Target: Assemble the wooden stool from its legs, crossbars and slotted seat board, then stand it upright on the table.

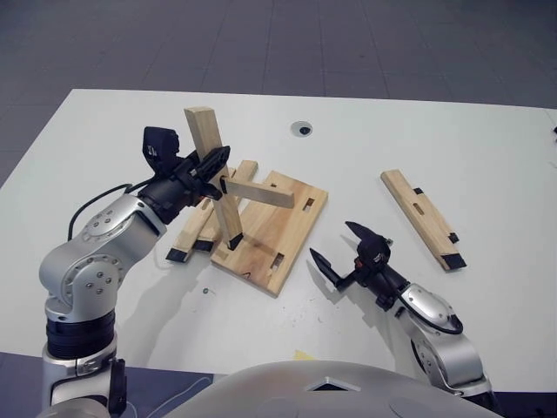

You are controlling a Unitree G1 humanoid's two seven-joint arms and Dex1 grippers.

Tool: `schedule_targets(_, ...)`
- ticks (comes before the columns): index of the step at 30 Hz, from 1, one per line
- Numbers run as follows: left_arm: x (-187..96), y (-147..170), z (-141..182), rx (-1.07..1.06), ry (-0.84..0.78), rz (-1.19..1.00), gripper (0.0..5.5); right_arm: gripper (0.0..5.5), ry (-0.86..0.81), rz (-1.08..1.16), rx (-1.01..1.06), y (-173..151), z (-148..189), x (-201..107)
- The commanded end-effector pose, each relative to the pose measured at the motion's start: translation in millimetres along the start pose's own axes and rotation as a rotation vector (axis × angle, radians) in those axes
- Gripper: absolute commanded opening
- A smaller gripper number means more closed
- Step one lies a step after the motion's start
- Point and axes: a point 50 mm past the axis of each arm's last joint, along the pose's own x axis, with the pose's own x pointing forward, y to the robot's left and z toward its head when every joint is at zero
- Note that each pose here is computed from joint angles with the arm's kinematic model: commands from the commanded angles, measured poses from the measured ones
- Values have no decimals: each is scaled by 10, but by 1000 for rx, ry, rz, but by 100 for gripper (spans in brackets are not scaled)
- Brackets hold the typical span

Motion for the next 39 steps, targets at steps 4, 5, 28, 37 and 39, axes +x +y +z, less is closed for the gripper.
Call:
schedule_targets(4,292,6,64,74,-44,-26,104,540,-9,17,-46,-48,40,74)
schedule_targets(5,337,12,100,72,-64,-24,104,540,-11,18,-49,-57,47,81)
schedule_targets(28,-413,215,-766,88,32,376,104,540,-7,0,-112,-182,131,47)
schedule_targets(37,-345,198,-666,-30,-56,362,104,540,-2,20,-99,-147,133,63)
schedule_targets(39,-287,176,-654,-14,-58,341,104,540,-3,24,-99,-139,133,77)
